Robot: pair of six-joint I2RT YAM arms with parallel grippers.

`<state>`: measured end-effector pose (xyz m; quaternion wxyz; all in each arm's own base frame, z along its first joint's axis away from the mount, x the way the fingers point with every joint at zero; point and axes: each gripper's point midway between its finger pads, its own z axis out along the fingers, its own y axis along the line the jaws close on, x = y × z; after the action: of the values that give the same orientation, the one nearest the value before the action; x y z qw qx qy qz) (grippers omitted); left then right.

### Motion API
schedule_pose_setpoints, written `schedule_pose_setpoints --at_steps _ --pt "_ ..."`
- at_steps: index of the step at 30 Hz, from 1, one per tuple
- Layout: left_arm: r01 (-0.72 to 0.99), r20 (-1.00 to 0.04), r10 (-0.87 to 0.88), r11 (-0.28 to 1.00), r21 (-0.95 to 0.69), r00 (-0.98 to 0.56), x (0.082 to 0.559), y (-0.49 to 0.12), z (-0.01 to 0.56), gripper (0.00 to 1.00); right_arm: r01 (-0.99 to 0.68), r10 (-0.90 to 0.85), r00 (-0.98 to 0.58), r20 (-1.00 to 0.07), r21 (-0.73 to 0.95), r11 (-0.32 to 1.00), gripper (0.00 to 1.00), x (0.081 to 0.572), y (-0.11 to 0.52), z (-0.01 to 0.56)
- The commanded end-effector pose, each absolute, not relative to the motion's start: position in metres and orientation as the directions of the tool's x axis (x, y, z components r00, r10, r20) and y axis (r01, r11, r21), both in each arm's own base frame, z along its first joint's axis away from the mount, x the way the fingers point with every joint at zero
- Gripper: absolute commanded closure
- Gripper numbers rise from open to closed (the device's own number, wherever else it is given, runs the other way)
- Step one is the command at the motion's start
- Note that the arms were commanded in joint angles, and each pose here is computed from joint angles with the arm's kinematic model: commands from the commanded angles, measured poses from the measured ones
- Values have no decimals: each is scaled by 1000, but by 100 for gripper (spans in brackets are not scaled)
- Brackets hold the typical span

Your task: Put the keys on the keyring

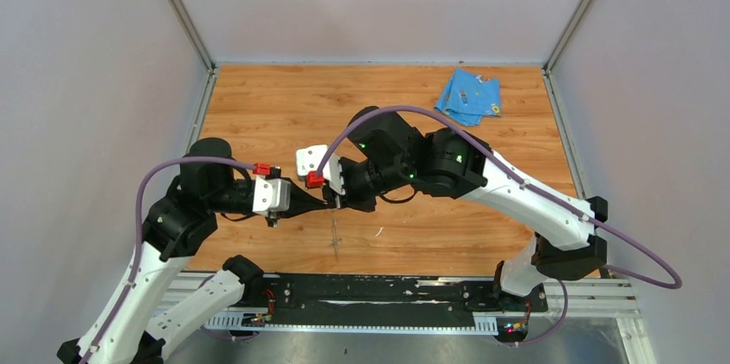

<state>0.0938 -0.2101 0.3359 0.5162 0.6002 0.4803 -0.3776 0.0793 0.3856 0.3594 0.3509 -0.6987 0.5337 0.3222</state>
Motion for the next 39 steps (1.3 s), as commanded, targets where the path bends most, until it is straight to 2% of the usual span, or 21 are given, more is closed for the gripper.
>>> schedule_pose_setpoints --at_steps 1,3,9,13,17,21,25,31,36,39 --pt "961 -946 176 -3 276 272 98 -212 345 96 -975 -522 196 -830 -106 -197 100 67 391 364" --pt "965 -951 170 -9 262 259 97 -214 346 100 -977 -527 185 -830 -99 -187 100 69 393 363" --pt "969 -957 156 -13 247 246 93 -214 347 100 -981 -474 162 -865 -90 -171 100 66 396 373" --pt "942 -940 63 -41 332 334 78 -213 356 100 -977 -359 182 -915 -129 -168 84 60 390 387" --pt "918 -919 12 -49 393 394 74 -214 362 100 -978 -230 197 -953 -174 -117 65 59 373 408" --pt "885 -889 -15 -91 457 457 68 -214 365 100 -978 -157 204 -966 -197 -64 58 61 359 419" --pt "780 -789 -74 -119 615 610 58 -211 369 100 -976 -92 218 -972 -215 -33 57 60 349 422" --pt "591 -598 -119 -96 801 792 58 -210 380 100 -967 -19 250 -968 -248 -60 59 52 345 420" --pt "461 -466 -139 -71 885 874 56 -208 389 100 -956 33 283 -959 -285 -75 62 49 347 422" --pt "450 -455 -150 -68 891 878 53 -206 395 100 -948 72 302 -951 -307 -84 63 45 347 426"
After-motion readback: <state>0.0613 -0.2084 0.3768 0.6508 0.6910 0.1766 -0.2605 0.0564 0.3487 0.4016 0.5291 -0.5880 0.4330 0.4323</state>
